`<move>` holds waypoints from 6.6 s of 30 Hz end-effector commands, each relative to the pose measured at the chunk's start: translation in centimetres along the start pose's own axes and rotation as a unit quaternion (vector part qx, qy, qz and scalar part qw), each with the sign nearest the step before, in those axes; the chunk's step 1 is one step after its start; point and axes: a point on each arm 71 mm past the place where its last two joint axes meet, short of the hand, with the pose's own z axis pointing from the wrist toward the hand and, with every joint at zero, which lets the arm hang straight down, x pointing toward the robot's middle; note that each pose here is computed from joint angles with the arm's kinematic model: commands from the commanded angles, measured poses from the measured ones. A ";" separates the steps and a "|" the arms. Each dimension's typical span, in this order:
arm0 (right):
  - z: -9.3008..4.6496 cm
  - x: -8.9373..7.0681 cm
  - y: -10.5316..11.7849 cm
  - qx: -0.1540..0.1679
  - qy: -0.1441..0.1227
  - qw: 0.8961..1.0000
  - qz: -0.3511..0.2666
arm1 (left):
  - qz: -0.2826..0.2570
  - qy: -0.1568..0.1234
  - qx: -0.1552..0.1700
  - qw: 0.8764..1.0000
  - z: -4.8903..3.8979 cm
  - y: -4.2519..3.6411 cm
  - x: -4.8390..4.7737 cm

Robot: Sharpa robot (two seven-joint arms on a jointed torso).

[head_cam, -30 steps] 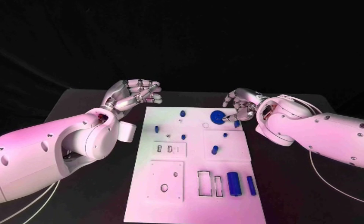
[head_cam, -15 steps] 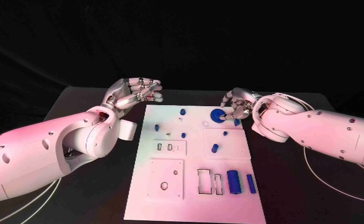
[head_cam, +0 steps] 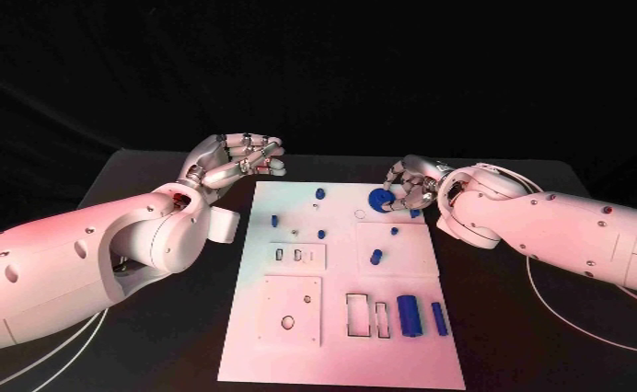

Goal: Assemble the parts on the task board

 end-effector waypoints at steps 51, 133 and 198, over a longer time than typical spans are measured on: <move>-2.5 0.9 7.2 -0.117 -0.137 0.977 -0.118 | -0.006 0.009 0.001 1.000 0.10 -0.01 0.01; 1.1 6.3 13.0 -0.155 -0.078 0.975 -0.136 | -0.008 0.013 -0.001 1.000 0.39 0.14 0.32; 1.6 7.0 11.5 -0.121 0.012 0.986 -0.118 | -0.006 0.009 -0.006 1.000 0.34 0.20 0.07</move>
